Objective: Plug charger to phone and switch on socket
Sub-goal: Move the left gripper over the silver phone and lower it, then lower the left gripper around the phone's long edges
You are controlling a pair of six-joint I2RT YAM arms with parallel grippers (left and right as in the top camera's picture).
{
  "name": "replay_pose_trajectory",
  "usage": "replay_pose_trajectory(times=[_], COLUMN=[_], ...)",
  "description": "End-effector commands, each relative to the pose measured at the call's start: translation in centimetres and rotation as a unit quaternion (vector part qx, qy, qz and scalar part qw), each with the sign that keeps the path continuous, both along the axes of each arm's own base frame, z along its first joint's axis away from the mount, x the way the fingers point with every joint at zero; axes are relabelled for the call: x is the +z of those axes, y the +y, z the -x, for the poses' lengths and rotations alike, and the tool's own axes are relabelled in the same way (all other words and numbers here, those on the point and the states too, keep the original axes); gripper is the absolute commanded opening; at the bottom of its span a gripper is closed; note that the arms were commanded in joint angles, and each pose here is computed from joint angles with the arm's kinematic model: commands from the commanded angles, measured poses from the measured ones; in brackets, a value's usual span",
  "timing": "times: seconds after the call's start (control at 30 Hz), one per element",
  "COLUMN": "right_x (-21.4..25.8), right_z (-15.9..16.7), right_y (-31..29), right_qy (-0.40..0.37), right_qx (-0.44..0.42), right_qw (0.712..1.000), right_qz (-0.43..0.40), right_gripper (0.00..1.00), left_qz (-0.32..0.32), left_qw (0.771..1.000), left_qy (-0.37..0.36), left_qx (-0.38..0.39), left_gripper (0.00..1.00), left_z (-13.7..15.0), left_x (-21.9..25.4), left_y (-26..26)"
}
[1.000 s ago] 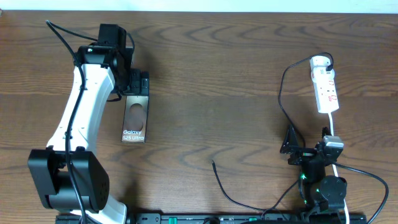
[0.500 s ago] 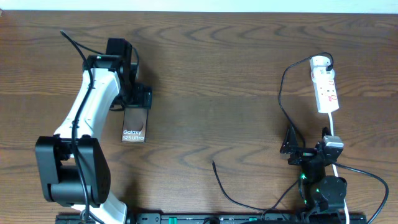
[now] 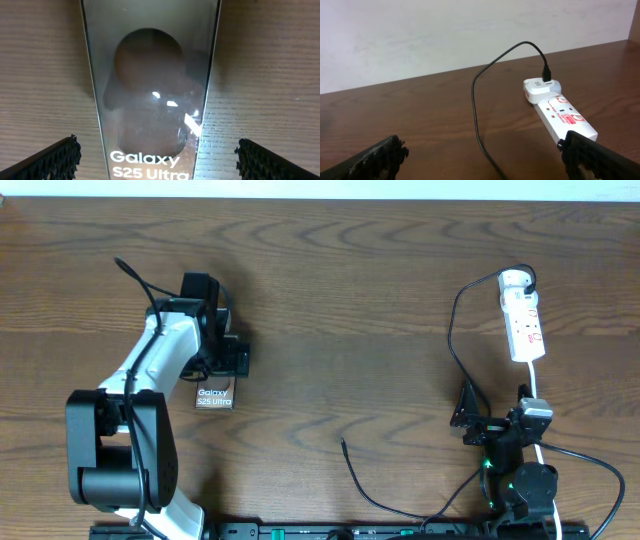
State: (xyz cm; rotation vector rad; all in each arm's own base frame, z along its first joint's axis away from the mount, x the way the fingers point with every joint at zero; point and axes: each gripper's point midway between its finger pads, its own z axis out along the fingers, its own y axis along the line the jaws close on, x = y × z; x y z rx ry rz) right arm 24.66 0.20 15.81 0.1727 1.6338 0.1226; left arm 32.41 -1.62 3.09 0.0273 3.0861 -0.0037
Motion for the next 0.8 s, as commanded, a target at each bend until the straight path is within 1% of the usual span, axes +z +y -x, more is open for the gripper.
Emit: replay_pose_trajectory(times=[0.0, 0.37, 0.77], right_x=[-0.05, -0.05, -0.05], right_z=[0.02, 0.02, 0.02], right_y=[0.2, 0.2, 0.2], right_qy=[0.0, 0.0, 0.0], right_qx=[0.004, 0.004, 0.004], right_qw=[1.0, 1.0, 1.0], right_qz=[0.006, 0.006, 0.006], right_gripper=[0.99, 0.99, 0.99], left_qz=[0.007, 0.007, 0.006], left_qw=[1.0, 1.0, 0.999], left_qy=[0.005, -0.016, -0.02], left_qx=[-0.009, -0.021, -0.037], left_gripper=[0.99, 0.99, 0.99], left_z=[0.19, -0.66, -0.63], left_x=[-0.43, -0.76, -1.22], left_y=[-0.25, -0.29, -0.28])
